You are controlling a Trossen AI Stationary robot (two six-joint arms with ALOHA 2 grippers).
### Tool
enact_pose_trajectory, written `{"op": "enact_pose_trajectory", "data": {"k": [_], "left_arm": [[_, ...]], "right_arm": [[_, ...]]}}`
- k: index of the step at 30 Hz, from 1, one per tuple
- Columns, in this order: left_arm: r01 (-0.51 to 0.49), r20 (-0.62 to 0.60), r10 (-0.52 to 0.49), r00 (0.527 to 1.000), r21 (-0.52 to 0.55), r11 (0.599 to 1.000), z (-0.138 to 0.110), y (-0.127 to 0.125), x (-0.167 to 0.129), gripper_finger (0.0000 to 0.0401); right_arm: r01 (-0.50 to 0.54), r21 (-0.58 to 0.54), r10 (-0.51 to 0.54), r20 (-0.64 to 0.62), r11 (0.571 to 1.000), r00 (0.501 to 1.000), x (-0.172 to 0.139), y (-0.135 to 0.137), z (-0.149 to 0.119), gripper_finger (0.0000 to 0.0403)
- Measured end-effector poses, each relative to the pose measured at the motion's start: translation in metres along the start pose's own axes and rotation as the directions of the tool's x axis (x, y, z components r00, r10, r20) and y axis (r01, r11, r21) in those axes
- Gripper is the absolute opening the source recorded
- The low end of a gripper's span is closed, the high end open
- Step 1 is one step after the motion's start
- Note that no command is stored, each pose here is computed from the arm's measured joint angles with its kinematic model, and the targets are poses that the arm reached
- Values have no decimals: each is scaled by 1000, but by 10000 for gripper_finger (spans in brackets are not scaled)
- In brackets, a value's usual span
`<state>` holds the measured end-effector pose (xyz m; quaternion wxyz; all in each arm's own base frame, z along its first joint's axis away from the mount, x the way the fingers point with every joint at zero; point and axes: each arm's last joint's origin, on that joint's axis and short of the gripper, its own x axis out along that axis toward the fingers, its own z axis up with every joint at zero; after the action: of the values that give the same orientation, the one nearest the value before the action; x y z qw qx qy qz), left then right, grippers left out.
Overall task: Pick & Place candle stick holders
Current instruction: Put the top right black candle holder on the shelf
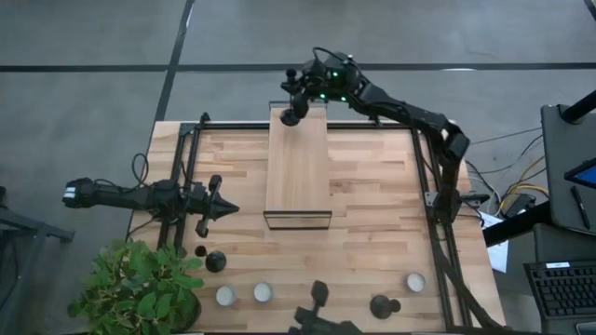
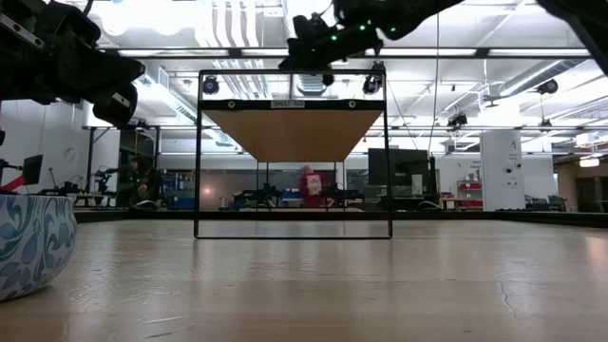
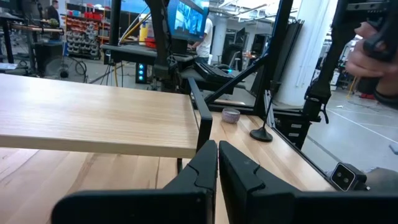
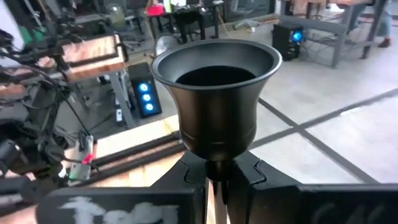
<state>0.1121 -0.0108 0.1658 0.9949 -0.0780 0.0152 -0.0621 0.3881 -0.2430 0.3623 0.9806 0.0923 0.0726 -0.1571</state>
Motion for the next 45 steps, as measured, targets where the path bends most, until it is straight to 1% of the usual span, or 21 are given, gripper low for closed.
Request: {"op": "enact_pose_trajectory", "data": {"k": [6, 11, 15, 19, 30, 45], "left_arm": [[0, 0, 0, 1000, 0, 1000, 0, 0, 0, 14], [0, 0, 0, 1000, 0, 1000, 0, 0, 0, 14], [0, 0, 0, 1000, 0, 1000, 0, 0, 0, 14], [0, 0, 0, 1000, 0, 1000, 0, 0, 0, 14], [0, -1, 0, 1000, 0, 1000, 0, 0, 0, 14], [0, 0, 0, 1000, 0, 1000, 0, 0, 0, 14]], "right_arm": [[-4, 8, 4, -6, 1000, 1000, 20, -5, -2, 22], [-1, -21, 0, -52, 1000, 999, 37, -10, -7, 22], [-1, -25, -1, -55, 1000, 998, 45, -12, -10, 22], [5, -54, -8, -58, 999, 998, 48, -13, -12, 22], [7, -75, -12, -65, 997, 998, 50, -15, -16, 22], [7, -74, -12, -61, 997, 998, 56, -17, -22, 23]]}}
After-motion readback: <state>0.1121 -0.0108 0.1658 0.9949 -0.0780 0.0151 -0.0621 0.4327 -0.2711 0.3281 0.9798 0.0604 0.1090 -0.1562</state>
